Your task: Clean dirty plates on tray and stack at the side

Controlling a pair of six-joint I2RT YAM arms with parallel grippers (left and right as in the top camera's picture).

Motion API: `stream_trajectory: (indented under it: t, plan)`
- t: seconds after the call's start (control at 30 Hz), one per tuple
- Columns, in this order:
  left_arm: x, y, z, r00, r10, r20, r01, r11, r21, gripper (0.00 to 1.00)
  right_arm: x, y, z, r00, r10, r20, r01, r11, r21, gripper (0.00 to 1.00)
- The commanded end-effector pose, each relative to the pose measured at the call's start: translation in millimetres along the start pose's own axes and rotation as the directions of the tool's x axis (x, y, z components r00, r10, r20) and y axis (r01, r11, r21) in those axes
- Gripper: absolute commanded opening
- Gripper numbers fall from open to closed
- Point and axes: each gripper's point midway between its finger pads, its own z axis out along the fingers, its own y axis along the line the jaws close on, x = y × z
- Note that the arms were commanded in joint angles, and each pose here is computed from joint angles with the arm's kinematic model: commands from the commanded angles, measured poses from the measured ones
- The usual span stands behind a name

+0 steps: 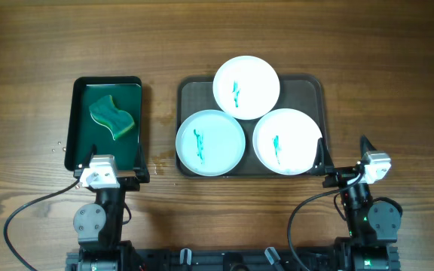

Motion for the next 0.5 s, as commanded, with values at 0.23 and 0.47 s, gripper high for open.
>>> stream_trajectory:
  t: [0.23,0.47]
  plan:
    - [3.8,0.1,0.6,1.000,0.018,-0.008,-0.018,1.000,-0.002,1.00,1.8,-4.0,0.6,1.000,-0.013,-0.006,0.013,1.000,0.020,1.00]
    - [3.8,0.1,0.6,1.000,0.018,-0.008,-0.018,1.000,-0.001,1.00,1.8,-4.0,0.6,1.000,-0.013,-0.006,0.013,1.000,0.020,1.00]
